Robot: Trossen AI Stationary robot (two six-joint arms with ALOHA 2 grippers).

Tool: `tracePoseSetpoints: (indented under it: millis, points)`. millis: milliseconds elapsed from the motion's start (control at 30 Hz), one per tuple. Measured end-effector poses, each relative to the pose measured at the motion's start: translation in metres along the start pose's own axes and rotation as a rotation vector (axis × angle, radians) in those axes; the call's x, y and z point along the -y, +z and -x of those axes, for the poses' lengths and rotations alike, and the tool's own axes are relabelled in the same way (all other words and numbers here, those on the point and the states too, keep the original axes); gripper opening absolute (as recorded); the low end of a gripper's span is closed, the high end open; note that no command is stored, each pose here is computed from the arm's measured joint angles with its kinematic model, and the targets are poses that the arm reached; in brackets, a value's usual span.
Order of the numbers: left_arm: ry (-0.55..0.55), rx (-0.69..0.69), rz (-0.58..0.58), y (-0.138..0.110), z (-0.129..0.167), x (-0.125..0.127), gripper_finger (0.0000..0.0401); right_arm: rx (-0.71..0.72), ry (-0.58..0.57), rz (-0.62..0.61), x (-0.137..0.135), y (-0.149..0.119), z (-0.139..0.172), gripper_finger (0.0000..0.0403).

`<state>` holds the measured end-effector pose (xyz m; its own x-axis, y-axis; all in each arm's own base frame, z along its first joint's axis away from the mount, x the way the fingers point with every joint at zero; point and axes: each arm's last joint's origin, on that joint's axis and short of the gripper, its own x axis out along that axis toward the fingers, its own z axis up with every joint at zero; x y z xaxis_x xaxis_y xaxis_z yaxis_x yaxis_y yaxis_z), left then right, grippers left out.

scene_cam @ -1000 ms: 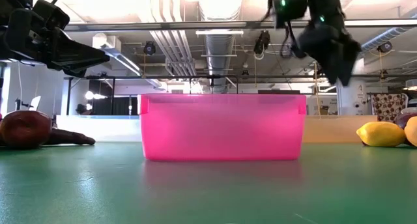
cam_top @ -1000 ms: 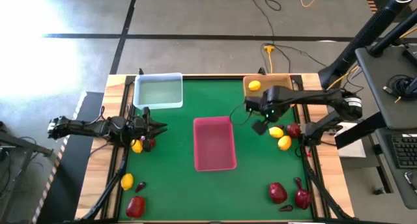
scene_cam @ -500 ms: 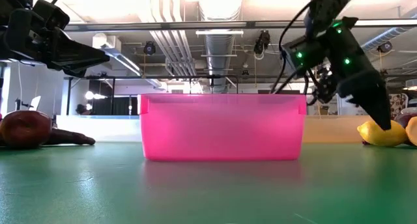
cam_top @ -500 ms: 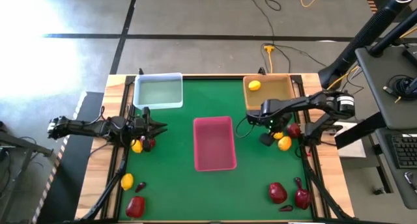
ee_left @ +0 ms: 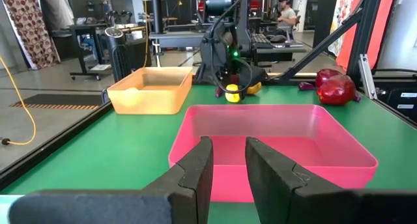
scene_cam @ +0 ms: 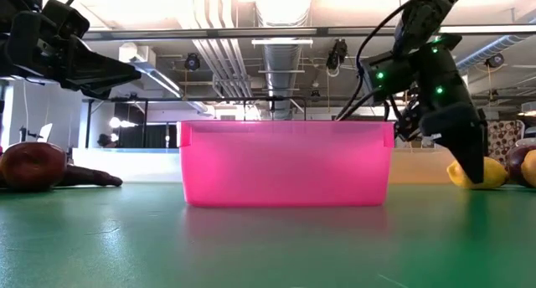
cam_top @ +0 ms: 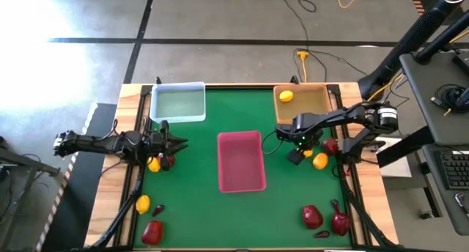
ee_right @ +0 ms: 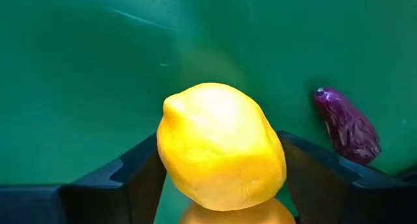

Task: Sort produce into baskets
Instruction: Put the lemon into the orange bin

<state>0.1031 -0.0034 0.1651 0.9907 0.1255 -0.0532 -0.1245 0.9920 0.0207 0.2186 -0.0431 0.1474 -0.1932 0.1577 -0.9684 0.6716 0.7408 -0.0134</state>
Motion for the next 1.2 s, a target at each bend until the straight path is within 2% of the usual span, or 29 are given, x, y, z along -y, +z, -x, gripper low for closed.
tracePoseSetpoints:
  millis: [100, 300, 367, 467, 600, 733, 833, 967, 1200]
  points:
    - [0.0, -0.001, 0.0, 0.0, 0.0, 0.0, 0.0075, -0.009, 0.04, -0.003, -0.003, 0.0, 0.012, 0.025]
    - [0.0, 0.0, 0.0, 0.0, 0.0, 0.0, 0.0075, 0.103, 0.138, 0.015, -0.005, 0.0, 0.09, 0.0248]
    - [0.0, 0.0, 0.0, 0.0, 0.0, 0.0, 0.0075, 0.225, 0.147, -0.021, 0.004, 0.006, 0.114, 0.0248]
    - [0.0, 0.0, 0.0, 0.0, 0.0, 0.0, 0.0075, 0.36, 0.103, -0.172, 0.033, 0.025, 0.132, 0.0247]
    - [0.001, 0.0, 0.0, 0.0, 0.0, 0.0, 0.0075, 0.429, 0.087, -0.39, 0.089, 0.056, 0.126, 0.0247]
    - [0.0, 0.0, 0.0, 0.0, 0.0, 0.0, 0.0075, 0.403, -0.013, -0.512, 0.137, 0.075, 0.104, 0.0247]
    - [0.0, 0.0, 0.0, 0.0, 0.0, 0.0, 0.0075, 0.369, -0.035, -0.559, 0.161, 0.088, 0.086, 0.0247]
    - [0.0, 0.0, 0.0, 0.0, 0.0, 0.0, 0.0075, 0.404, 0.005, -0.604, 0.177, 0.108, 0.07, 0.0254]
    - [0.0, 0.0, 0.0, 0.0, 0.0, 0.0, 0.0075, 0.456, 0.008, -0.638, 0.188, 0.129, 0.058, 0.0295]
